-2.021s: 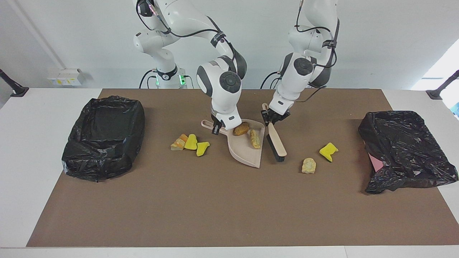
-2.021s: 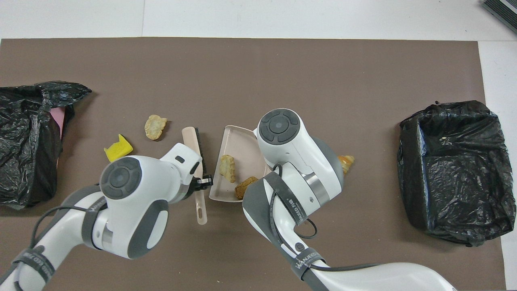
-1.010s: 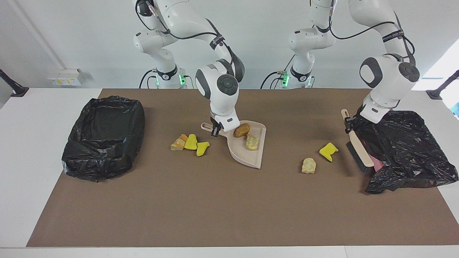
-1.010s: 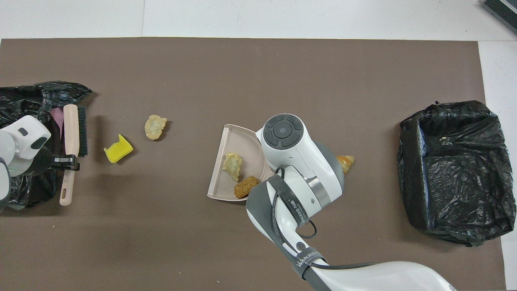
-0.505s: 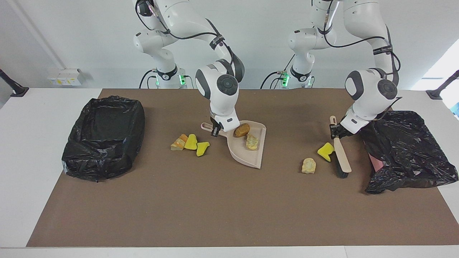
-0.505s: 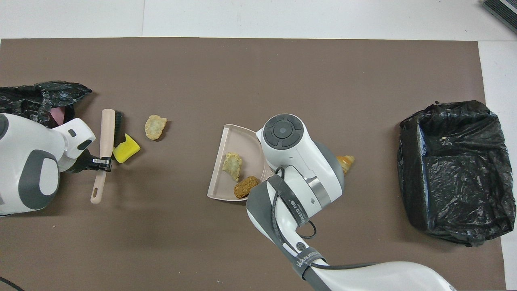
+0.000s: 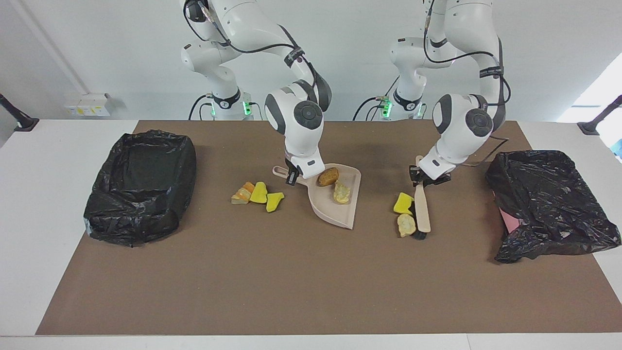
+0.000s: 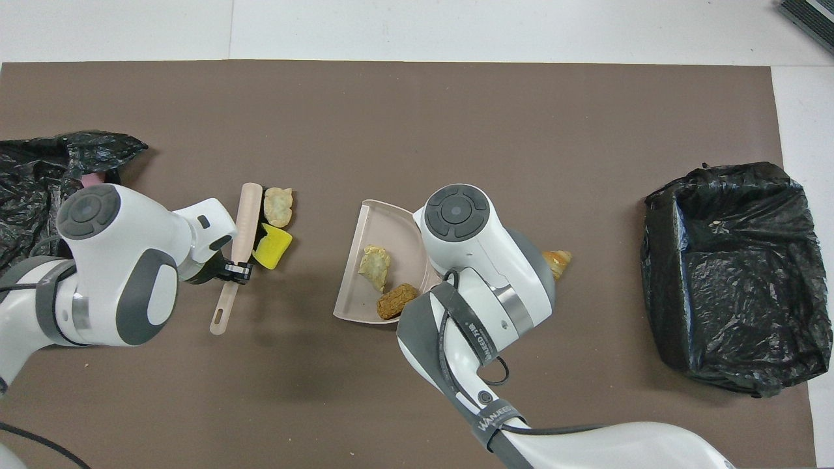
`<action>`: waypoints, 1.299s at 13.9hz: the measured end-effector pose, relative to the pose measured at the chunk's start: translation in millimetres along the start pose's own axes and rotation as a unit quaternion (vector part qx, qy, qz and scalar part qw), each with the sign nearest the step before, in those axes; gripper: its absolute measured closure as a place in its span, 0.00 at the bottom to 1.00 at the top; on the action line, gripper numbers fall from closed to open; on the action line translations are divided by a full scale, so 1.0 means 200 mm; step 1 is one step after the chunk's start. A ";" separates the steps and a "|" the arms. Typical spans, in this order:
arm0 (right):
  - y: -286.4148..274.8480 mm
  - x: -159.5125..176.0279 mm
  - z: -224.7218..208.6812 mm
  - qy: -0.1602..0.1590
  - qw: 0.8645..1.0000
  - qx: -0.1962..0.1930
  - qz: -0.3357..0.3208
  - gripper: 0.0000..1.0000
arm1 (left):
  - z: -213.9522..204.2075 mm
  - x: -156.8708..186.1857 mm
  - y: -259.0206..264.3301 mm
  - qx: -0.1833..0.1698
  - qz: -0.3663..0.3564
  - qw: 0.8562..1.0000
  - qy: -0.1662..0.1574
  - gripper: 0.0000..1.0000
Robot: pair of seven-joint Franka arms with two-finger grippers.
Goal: Sweep and dump trash in bin
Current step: 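Sweep the sponge and chunk into the dustpan with the left gripper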
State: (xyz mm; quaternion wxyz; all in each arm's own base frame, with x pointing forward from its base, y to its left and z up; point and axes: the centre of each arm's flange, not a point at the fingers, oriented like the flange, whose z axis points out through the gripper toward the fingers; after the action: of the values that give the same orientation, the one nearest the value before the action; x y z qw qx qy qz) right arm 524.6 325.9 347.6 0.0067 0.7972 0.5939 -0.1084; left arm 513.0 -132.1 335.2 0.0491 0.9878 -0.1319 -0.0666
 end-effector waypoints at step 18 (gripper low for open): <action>-0.01 0.00 0.00 0.000 1.000 0.001 0.012 0.68 | 0.02 -0.13 0.65 -0.064 -0.053 0.996 -0.024 0.74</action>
State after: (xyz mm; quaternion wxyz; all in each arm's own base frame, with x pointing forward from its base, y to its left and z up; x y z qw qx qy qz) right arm 522.1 327.5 347.8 0.0075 0.8042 0.5843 -0.1088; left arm 454.4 -250.9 350.2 0.1058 0.9863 -0.0761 -0.1015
